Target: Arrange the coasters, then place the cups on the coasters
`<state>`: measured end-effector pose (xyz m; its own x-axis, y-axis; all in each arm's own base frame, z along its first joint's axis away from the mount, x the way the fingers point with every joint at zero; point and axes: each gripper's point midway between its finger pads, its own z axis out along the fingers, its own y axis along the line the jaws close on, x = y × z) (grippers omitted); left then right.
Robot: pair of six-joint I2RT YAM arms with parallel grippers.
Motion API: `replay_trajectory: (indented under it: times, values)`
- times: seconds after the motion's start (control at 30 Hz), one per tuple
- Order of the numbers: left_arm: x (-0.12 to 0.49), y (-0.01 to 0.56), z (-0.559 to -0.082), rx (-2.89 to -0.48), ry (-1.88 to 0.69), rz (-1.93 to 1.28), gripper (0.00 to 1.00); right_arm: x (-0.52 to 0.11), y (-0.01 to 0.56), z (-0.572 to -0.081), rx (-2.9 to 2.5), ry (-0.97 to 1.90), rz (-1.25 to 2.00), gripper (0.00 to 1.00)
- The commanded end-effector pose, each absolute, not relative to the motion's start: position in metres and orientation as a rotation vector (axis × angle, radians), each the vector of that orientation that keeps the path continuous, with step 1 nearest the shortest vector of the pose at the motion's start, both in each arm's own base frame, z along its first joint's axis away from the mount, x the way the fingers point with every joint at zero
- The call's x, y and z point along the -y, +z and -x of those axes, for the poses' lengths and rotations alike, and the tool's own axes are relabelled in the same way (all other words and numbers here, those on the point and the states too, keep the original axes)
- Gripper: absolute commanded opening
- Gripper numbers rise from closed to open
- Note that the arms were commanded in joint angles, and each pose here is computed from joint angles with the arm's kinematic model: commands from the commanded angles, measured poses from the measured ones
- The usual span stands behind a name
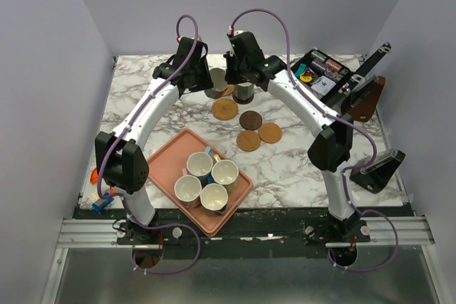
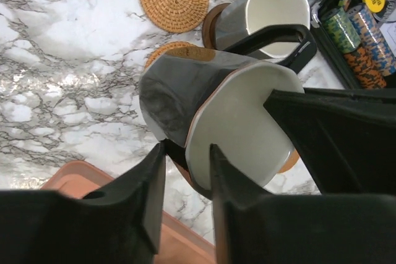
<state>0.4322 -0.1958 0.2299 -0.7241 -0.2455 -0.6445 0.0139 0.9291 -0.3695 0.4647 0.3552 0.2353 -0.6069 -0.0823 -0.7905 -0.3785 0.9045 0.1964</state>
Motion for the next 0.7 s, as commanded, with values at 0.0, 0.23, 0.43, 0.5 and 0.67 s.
replay_trajectory:
  times: [0.0,0.23,0.43,0.5,0.67]
  values:
    - [0.195,0.224,-0.442,-2.34,-0.417,0.196,0.25,-0.362,0.296,-0.465,-2.027,0.519,0.289,0.01]
    - [0.194,0.24,-0.463,-2.281,-0.384,0.221,0.0,-0.366,0.278,-0.451,-2.054,0.51,0.398,0.03]
    - [0.194,0.253,-0.485,-2.228,-0.403,0.241,0.0,-0.365,0.283,-0.442,-2.04,0.526,0.445,0.26]
    - [0.192,0.257,-0.493,-2.207,-0.405,0.252,0.0,-0.364,0.285,-0.44,-2.036,0.53,0.458,0.38]
    - [0.171,0.26,-0.513,-2.178,-0.372,0.291,0.0,-0.355,0.302,-0.433,-2.009,0.521,0.46,0.7]
